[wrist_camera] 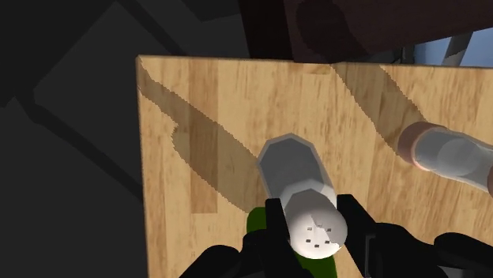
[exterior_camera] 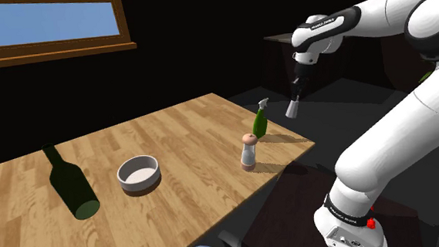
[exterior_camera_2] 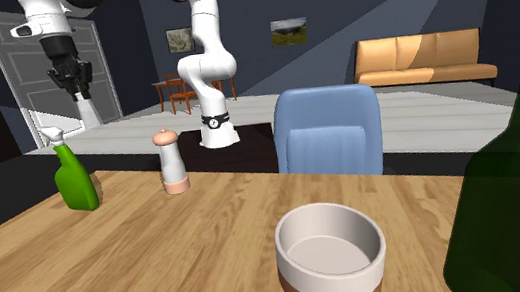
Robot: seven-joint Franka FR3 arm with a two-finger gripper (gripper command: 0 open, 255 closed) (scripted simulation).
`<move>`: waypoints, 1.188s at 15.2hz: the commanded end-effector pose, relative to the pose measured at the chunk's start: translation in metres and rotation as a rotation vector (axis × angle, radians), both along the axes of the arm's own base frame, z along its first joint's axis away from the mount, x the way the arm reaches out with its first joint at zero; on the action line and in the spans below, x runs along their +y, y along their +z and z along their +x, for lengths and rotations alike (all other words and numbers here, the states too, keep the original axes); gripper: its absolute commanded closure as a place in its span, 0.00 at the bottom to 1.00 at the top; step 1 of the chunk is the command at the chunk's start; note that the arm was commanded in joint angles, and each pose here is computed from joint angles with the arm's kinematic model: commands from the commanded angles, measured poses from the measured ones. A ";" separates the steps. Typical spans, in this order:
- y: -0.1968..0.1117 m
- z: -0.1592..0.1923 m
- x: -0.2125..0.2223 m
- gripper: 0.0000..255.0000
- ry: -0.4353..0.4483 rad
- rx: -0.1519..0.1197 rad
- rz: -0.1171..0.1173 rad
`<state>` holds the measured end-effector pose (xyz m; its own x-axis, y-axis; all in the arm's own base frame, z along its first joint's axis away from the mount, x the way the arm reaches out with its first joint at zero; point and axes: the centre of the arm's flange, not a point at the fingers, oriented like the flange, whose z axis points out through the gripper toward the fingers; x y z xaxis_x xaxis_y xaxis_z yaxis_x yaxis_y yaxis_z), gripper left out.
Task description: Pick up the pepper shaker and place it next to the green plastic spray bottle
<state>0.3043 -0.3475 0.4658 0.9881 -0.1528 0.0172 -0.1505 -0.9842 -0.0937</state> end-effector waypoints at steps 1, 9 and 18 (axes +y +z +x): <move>-0.011 0.001 0.001 1.00 0.000 -0.001 0.000; -0.053 0.001 0.001 1.00 0.000 -0.001 0.000; -0.101 0.001 0.001 1.00 0.000 -0.001 0.000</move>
